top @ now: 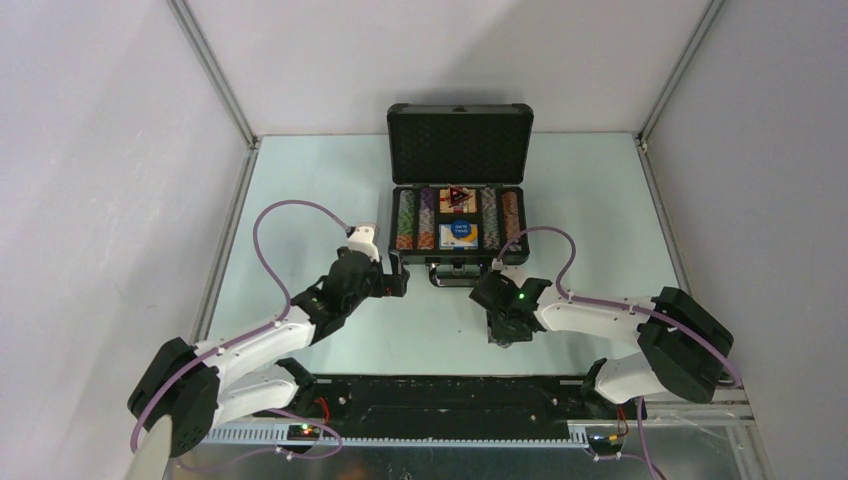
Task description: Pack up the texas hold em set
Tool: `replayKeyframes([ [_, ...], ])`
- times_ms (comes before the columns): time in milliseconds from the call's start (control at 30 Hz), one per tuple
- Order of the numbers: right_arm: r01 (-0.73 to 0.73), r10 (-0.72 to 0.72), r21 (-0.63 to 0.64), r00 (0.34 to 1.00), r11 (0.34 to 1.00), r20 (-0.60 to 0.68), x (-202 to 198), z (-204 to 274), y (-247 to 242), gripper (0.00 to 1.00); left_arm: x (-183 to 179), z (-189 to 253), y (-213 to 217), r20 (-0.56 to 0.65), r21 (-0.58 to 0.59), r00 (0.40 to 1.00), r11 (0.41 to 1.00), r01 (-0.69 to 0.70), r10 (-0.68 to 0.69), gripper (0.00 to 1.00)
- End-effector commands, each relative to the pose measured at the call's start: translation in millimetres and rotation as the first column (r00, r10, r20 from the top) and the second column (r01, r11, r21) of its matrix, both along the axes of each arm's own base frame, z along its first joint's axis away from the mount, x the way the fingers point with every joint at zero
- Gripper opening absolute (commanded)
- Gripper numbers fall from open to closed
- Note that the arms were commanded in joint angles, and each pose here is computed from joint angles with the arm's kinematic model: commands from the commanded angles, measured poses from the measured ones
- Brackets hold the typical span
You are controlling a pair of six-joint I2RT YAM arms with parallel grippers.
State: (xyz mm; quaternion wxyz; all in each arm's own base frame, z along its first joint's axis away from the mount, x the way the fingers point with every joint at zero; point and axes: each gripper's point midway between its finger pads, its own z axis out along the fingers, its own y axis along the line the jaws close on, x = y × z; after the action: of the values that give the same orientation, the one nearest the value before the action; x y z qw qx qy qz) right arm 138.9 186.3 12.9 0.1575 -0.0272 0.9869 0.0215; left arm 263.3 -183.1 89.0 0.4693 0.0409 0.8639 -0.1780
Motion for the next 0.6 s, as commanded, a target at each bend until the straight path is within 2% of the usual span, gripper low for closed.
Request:
replayKeyframes([
  [0,0.009,-0.008,-0.032,1.000,0.999,0.021,5,-5,-7,0.16,10,22,-8,0.062,-0.020,0.998,1.000,0.007,-0.006,0.98],
  [133,0.017,-0.016,-0.006,0.999,1.000,0.049,10,5,-8,0.10,11,22,-8,0.063,-0.021,0.998,1.000,0.007,-0.006,0.98],
  [567,0.011,-0.014,0.034,0.996,0.999,0.086,20,26,-5,0.09,11,22,-8,0.061,-0.019,0.998,1.000,0.006,-0.005,0.98],
])
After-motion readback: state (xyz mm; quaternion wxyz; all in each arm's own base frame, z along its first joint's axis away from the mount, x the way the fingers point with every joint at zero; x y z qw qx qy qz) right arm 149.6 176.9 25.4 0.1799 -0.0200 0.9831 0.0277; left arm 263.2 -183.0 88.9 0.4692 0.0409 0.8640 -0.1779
